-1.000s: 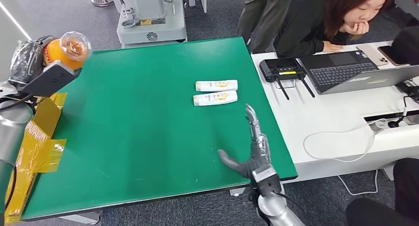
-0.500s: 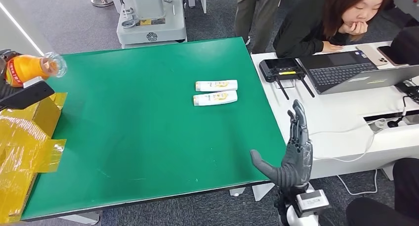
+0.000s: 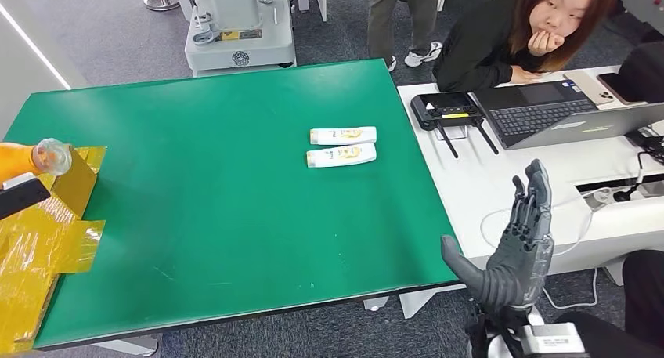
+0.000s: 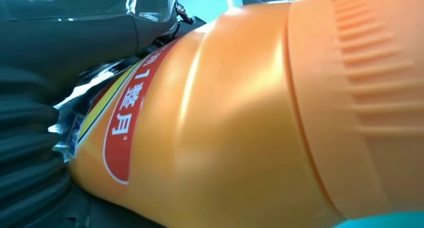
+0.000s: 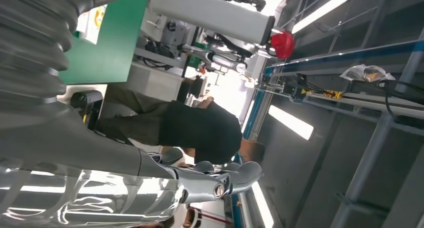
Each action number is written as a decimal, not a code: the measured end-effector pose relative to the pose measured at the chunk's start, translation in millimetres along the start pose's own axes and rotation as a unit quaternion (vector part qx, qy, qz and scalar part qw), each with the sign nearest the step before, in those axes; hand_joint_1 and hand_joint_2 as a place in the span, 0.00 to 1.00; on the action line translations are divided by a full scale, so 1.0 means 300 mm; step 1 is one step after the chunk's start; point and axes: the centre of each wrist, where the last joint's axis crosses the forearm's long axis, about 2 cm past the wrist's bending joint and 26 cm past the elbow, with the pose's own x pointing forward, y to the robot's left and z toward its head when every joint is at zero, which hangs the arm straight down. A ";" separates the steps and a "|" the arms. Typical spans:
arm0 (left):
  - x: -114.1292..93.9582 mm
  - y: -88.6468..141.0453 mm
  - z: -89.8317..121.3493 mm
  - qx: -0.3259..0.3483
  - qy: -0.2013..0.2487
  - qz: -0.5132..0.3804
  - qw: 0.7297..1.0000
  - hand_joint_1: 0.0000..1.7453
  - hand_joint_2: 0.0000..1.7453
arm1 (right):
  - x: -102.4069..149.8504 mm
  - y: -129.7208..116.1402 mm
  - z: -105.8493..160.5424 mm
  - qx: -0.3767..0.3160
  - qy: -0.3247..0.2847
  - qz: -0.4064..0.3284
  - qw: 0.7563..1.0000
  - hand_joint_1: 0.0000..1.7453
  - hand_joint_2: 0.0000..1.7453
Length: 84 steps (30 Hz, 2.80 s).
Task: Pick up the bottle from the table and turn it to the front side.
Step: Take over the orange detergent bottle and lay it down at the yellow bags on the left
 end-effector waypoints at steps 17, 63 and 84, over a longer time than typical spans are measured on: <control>0.041 -0.124 0.180 -0.100 -0.034 -0.050 0.993 1.00 1.00 | 0.068 -0.023 0.005 -0.001 -0.001 0.006 1.000 0.00 1.00; 0.271 -0.410 0.059 -0.187 0.035 -0.030 0.981 1.00 1.00 | 0.147 -0.114 0.026 0.027 0.008 0.067 0.997 0.00 1.00; 0.261 -0.426 0.074 -0.190 0.028 -0.047 0.980 0.00 1.00 | 0.136 -0.111 0.022 0.031 0.011 0.074 0.997 0.00 1.00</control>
